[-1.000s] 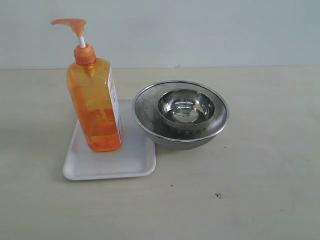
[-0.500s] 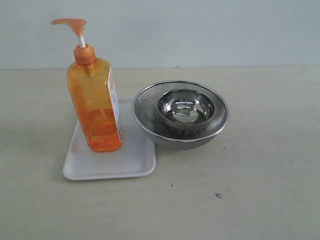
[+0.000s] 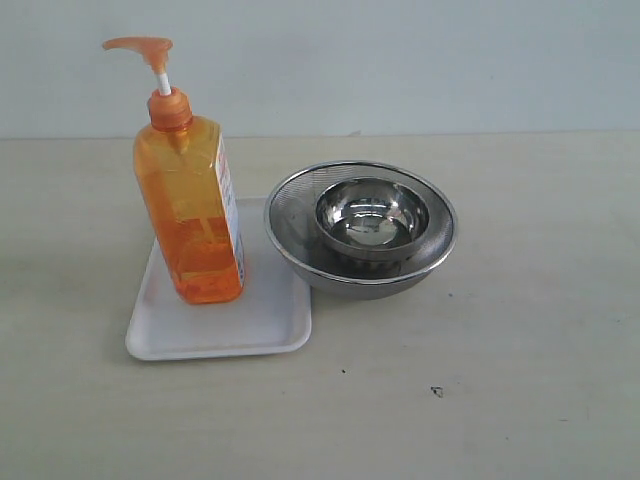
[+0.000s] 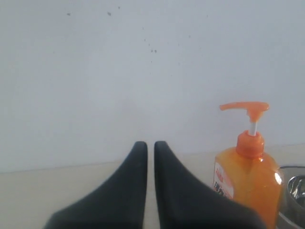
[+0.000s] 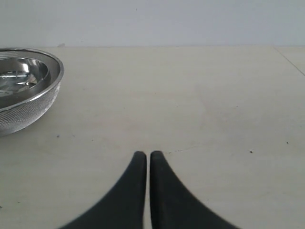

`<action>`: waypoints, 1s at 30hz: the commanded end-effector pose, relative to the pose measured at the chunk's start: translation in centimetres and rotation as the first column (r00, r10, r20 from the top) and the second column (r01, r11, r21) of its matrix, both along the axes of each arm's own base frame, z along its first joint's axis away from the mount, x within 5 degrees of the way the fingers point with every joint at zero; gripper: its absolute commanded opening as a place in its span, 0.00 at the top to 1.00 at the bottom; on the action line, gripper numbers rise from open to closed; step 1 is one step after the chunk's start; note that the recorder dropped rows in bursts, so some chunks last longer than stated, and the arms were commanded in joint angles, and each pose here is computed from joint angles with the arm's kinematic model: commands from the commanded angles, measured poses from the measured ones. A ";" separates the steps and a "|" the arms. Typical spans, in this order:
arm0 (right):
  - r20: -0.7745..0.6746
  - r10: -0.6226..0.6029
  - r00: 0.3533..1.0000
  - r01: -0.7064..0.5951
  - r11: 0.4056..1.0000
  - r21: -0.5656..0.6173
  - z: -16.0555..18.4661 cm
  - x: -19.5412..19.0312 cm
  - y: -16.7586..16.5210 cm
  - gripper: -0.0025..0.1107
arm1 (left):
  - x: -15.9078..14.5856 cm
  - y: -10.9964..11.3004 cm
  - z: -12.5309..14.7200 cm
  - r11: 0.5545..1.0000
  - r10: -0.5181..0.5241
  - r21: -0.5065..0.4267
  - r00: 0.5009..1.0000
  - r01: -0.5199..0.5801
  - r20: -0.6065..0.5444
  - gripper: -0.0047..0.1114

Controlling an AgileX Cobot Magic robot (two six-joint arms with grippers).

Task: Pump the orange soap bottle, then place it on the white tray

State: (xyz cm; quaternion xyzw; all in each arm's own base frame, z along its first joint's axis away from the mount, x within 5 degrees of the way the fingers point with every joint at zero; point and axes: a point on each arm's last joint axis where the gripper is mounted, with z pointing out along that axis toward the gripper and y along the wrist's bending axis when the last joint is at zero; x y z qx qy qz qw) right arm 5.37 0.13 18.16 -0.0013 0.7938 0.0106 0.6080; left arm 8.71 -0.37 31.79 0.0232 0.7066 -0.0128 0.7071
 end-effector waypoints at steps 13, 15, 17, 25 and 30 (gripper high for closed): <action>0.009 -0.003 1.000 0.003 1.000 -0.008 0.1 0.0 0.0 0.98 | -5.1 0.6 -3.6 0.912 -0.036 -0.401 0.990 0.090 0.139 0.92; 0.009 -0.003 1.000 0.003 1.000 -0.006 0.1 0.0 0.0 0.98 | -5.1 0.4 -3.7 0.868 -0.057 -0.483 0.990 0.113 0.129 0.92; 0.009 -0.003 1.000 0.003 1.000 -0.006 0.1 0.0 0.0 0.98 | -5.1 0.3 -3.7 0.844 -0.068 -0.522 0.990 0.123 0.124 0.92; 0.004 -0.002 1.000 0.003 1.000 -0.009 0.0 0.0 0.0 0.98 | -4.7 0.4 -5.3 0.995 -0.046 0.096 0.998 0.041 0.047 0.92; 0.005 -0.003 1.000 0.003 1.000 -0.007 0.0 0.0 0.0 0.98 | -4.6 0.1 -6.0 0.979 -0.084 0.185 0.996 0.081 0.005 0.92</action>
